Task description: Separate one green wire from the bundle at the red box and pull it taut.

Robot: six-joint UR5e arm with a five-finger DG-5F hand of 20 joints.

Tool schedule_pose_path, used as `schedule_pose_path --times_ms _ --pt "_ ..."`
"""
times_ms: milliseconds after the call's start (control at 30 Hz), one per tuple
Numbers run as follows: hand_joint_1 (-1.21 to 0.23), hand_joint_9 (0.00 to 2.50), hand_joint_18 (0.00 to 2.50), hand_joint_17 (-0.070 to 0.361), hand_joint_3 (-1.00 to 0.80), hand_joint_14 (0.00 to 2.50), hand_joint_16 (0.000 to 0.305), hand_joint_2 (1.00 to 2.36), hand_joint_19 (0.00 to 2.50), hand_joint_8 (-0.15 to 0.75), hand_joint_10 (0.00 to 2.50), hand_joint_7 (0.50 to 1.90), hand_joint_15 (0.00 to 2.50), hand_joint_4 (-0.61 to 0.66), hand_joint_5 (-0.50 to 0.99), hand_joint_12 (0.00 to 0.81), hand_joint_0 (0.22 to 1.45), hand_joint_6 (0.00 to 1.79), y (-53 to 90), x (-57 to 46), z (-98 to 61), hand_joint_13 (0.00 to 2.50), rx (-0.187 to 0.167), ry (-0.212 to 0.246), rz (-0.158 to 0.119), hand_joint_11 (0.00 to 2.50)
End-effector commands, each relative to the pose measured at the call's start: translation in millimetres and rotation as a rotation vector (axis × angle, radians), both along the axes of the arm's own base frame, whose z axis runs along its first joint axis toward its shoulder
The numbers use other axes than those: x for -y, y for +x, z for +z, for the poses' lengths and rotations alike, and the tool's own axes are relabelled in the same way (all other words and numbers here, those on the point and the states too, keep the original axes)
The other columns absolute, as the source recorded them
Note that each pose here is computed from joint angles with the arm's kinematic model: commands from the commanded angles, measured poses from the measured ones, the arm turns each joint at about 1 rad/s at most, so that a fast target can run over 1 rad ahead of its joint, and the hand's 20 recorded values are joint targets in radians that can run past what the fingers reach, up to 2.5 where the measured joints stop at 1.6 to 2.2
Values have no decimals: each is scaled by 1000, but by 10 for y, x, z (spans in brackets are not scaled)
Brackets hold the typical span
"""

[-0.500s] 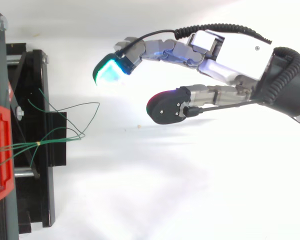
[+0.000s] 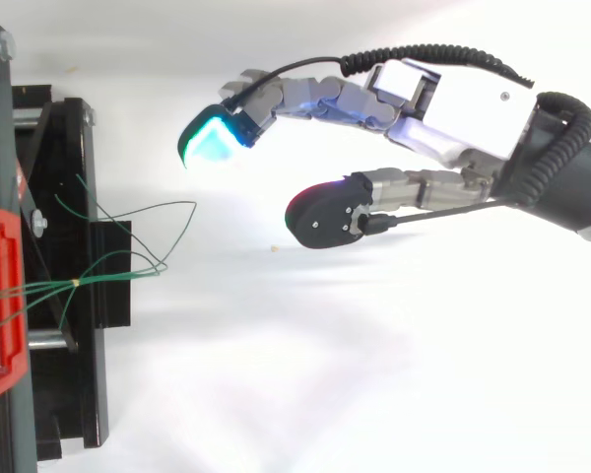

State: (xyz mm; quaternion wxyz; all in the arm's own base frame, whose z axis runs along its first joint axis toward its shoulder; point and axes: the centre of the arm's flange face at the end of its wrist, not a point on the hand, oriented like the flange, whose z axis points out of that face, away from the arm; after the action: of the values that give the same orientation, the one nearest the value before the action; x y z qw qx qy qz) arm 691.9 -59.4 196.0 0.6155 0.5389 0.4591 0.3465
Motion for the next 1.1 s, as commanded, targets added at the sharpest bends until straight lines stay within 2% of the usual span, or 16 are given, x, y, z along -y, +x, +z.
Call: schedule_pose_path --times_ms 0,100,167,467,667,833,1067 --pt "-511 263 0 117 -500 0 52 1000 54 200 0 680 0 172 -193 314 478 501 33 15 -157 24 -3 3 -2 0" --pt "-512 268 0 117 -500 0 52 1000 53 201 0 682 0 178 -193 314 478 501 70 21 -166 29 17 24 -7 0" --pt "-512 271 0 117 -500 0 52 1000 59 202 0 681 0 178 -193 316 477 501 65 4 -171 34 8 16 -7 0" --pt "-512 289 0 116 -500 0 52 1000 58 204 0 686 0 181 -190 316 478 501 74 22 -159 39 14 13 -8 0" --pt "-511 299 0 116 -500 0 51 1000 69 207 0 691 0 184 -188 316 479 501 87 19 -147 42 20 -6 -8 0" --pt "-513 323 0 115 -500 0 51 1000 67 211 0 695 0 188 -187 315 478 501 94 -53 -156 48 17 -13 -1 0" --pt "-514 338 0 116 -500 0 52 1000 74 212 0 700 0 191 -185 315 480 502 104 -54 -147 53 23 -23 -2 0"
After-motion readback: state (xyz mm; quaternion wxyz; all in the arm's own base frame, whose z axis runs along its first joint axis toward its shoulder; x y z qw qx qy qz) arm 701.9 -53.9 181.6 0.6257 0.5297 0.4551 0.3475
